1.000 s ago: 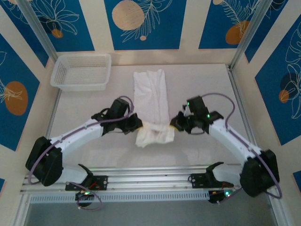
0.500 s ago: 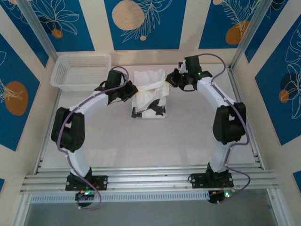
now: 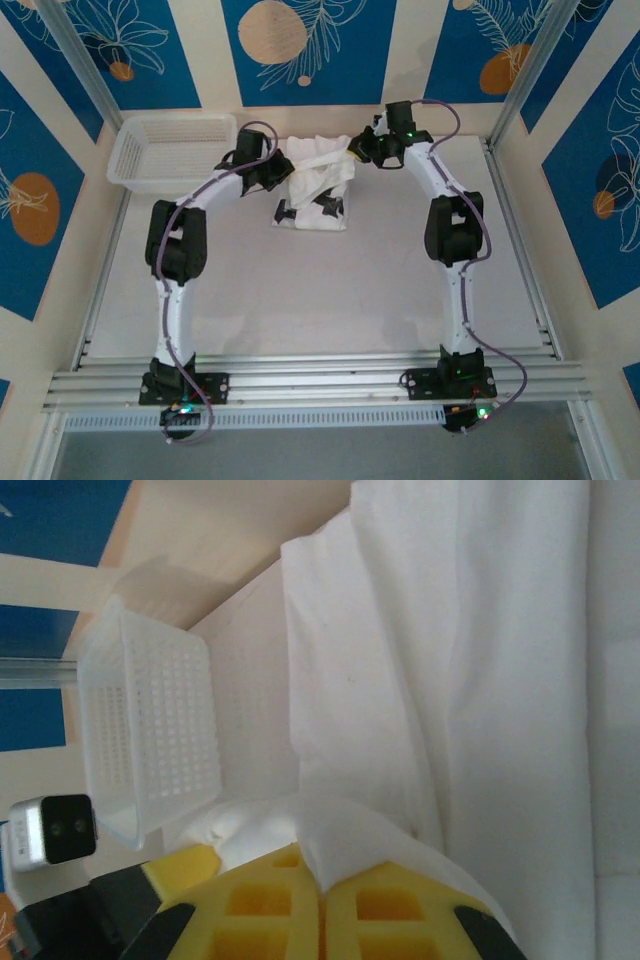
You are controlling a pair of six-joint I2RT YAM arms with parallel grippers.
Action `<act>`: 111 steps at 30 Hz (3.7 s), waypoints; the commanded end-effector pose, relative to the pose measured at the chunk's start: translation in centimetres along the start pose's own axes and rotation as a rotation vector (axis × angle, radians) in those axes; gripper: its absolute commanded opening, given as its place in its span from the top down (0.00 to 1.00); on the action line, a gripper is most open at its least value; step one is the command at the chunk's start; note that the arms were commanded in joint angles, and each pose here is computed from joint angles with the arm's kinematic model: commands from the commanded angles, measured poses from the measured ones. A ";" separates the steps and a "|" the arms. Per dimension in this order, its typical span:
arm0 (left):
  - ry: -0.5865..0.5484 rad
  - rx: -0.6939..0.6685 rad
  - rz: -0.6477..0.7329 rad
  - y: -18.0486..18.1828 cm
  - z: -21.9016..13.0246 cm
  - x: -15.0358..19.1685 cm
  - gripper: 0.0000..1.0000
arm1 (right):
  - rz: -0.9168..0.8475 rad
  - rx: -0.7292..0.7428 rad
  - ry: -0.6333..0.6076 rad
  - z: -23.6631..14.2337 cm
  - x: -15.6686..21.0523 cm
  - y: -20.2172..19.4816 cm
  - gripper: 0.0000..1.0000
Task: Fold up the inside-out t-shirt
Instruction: Fold the T-shirt at the top-center of the table, then move the T-shirt to the center of the table, then smooth out the T-shirt at the center of the table.
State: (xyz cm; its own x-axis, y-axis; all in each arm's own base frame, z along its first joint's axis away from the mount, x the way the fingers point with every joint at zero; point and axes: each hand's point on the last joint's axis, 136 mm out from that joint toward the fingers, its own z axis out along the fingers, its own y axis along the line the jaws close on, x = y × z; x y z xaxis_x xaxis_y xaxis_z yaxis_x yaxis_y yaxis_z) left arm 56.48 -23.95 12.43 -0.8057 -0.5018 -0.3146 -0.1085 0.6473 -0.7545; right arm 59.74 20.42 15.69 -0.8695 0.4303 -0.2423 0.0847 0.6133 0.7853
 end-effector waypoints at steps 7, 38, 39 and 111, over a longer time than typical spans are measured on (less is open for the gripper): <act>-0.087 0.025 0.041 -0.4 2.5 -5.3 0.72 | -0.003 -0.113 -0.045 -0.2 -5.6 0.6 0.41; 0.201 -0.184 0.126 8.0 -2.9 9.8 0.49 | -0.060 0.158 0.247 0.1 15.4 -7.0 0.37; 0.207 -0.184 0.122 8.1 -2.5 9.8 0.49 | -0.057 0.166 0.246 0.3 15.4 -7.1 0.37; 0.441 -0.110 0.108 3.8 -10.6 31.1 0.47 | -0.005 0.109 0.207 -6.2 21.2 -9.9 0.87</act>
State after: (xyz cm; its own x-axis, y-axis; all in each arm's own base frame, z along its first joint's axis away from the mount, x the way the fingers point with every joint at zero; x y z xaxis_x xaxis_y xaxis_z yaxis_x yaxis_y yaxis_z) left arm 24.31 -29.23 4.74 -0.9838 -0.1592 -0.0830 -0.0748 0.7838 -0.6165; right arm 37.39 18.51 5.47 -0.9434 0.3117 -0.1134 0.1471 0.6996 0.6992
